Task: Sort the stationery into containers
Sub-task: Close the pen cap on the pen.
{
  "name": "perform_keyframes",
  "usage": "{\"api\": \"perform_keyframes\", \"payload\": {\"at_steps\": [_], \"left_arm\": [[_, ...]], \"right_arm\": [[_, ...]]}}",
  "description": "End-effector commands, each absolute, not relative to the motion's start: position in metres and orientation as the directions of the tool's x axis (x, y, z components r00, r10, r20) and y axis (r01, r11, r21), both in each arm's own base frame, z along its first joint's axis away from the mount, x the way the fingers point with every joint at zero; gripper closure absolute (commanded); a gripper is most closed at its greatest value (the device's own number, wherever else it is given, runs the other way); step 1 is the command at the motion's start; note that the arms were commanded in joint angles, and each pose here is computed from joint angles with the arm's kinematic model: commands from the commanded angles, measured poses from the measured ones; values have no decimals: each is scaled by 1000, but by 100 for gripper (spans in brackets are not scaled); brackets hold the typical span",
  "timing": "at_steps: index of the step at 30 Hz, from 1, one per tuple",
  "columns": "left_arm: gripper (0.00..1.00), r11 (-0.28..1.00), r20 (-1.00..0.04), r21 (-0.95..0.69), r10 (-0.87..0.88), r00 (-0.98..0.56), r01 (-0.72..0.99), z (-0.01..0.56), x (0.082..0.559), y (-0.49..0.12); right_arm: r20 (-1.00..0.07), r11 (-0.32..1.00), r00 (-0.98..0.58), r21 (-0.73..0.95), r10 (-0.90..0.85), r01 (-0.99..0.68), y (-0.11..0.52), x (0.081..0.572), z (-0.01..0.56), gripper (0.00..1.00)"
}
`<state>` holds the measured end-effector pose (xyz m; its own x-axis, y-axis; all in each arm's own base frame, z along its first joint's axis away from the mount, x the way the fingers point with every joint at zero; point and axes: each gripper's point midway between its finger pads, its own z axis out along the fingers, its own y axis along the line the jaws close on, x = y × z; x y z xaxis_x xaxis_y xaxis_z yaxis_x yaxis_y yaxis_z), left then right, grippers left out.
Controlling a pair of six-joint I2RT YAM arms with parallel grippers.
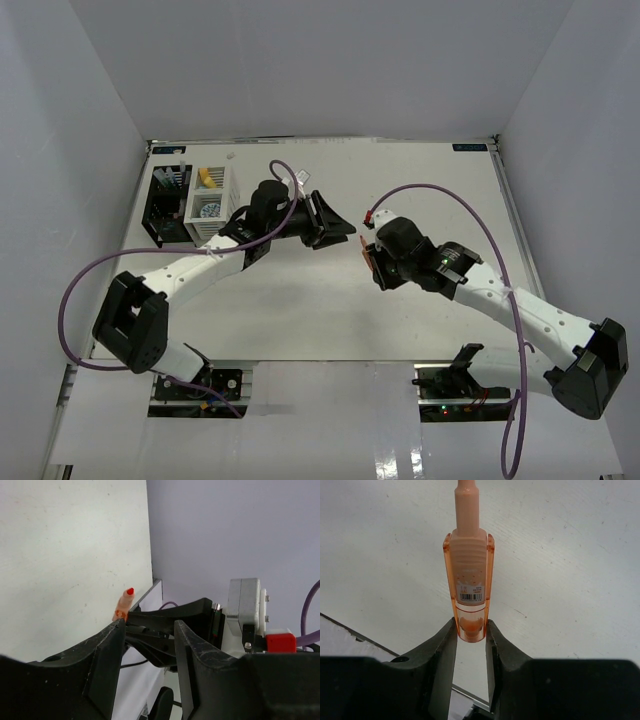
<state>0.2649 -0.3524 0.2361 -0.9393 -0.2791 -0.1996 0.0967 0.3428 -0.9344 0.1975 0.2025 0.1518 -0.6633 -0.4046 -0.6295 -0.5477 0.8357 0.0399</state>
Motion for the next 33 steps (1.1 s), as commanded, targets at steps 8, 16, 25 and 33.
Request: {"api": "perform_keyframes", "payload": {"at_steps": [8, 16, 25, 33], "left_arm": [[47, 474, -372, -857, -296, -880, 202, 236, 289, -336], [46, 506, -422, -821, -225, -878, 265, 225, 298, -346], [46, 499, -532, -779, -205, -821, 380, 247, 310, -352], [46, 460, -551, -781, -187, -814, 423, 258, 304, -355]], "right_arm": [[-722, 824, -609, 97, -328, -559, 215, 204, 195, 92], [-768, 776, -559, 133, -313, -617, 234, 208, 227, 92], [-772, 740, -548, 155, -323, -654, 249, 210, 228, 92], [-758, 750, -554, 133, -345, -648, 250, 215, 216, 92]]}}
